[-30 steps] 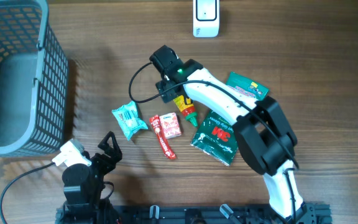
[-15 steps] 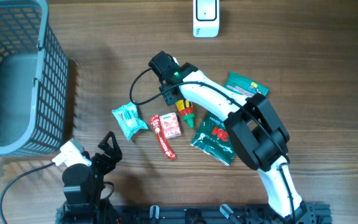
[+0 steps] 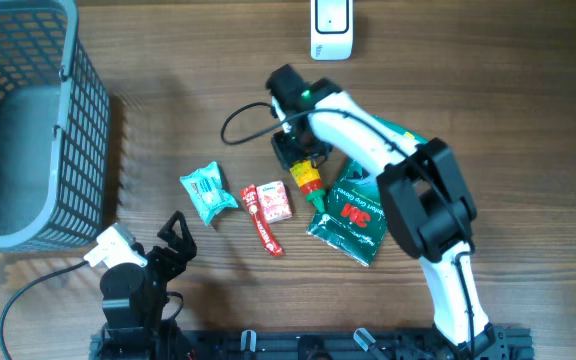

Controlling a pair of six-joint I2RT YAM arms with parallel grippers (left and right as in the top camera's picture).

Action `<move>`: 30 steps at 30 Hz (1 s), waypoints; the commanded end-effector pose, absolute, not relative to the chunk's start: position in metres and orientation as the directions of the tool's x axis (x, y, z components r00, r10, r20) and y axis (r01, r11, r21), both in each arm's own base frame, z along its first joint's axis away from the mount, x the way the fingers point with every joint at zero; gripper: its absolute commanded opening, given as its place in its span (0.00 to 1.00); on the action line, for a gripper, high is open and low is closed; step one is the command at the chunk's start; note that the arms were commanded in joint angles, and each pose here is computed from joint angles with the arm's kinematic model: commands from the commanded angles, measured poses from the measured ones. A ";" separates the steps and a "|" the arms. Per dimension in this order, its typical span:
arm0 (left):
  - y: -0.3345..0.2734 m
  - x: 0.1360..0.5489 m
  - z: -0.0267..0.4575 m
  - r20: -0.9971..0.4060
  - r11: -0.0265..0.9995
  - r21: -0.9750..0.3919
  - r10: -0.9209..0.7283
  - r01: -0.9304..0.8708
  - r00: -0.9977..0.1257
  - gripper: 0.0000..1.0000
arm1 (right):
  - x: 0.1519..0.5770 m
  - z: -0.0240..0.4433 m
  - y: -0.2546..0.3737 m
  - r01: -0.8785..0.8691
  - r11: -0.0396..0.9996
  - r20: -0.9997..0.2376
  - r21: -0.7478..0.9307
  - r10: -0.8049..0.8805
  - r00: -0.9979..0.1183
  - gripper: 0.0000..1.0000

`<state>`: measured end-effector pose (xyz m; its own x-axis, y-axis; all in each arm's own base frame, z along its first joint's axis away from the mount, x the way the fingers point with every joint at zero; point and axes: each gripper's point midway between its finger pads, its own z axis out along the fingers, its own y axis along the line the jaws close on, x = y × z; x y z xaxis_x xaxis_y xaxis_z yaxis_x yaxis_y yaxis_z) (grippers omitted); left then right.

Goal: Scan the item barcode
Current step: 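Lift the sauce bottle and hold it under the scanner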

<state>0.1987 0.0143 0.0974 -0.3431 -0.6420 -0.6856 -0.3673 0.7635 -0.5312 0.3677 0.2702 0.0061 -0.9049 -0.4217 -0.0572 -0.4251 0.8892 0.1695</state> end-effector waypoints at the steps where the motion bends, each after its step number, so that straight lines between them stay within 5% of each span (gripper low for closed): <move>1: 0.015 0.198 0.093 -0.683 0.761 -0.527 -0.644 -0.379 -0.345 1.00 | 0.355 0.030 0.293 -0.415 0.752 -0.022 0.513 -0.471 -0.882 0.40; 7: 0.015 0.198 0.093 -0.683 0.761 -0.527 -0.644 -0.379 -0.345 1.00 | 0.352 0.096 0.290 -0.257 0.479 -0.030 0.840 -0.431 -0.902 0.40; 10: 0.015 0.198 0.093 -0.683 0.761 -0.527 -0.644 -0.379 -0.345 1.00 | 0.361 0.124 0.286 -0.189 0.336 -0.053 0.922 -0.375 -0.925 0.31; 16: 0.015 0.198 0.093 -0.683 0.761 -0.527 -0.644 -0.379 -0.345 1.00 | 0.373 0.171 0.283 -0.022 0.105 0.009 0.994 -0.284 -0.959 0.30; 21: 0.015 0.198 0.093 -0.683 0.761 -0.527 -0.644 -0.379 -0.345 1.00 | 0.375 0.186 0.285 0.334 0.114 0.352 0.936 -0.250 -0.902 0.21; 23: 0.015 0.198 0.093 -0.683 0.761 -0.526 -0.644 -0.380 -0.345 1.00 | 0.375 0.186 0.285 0.469 0.151 0.493 0.870 -0.229 -0.840 0.04; 30: 0.015 0.198 0.093 -0.683 0.761 -0.527 -0.644 -0.379 -0.345 1.00 | 0.375 0.186 0.285 0.679 0.208 0.710 0.704 -0.180 -0.681 0.09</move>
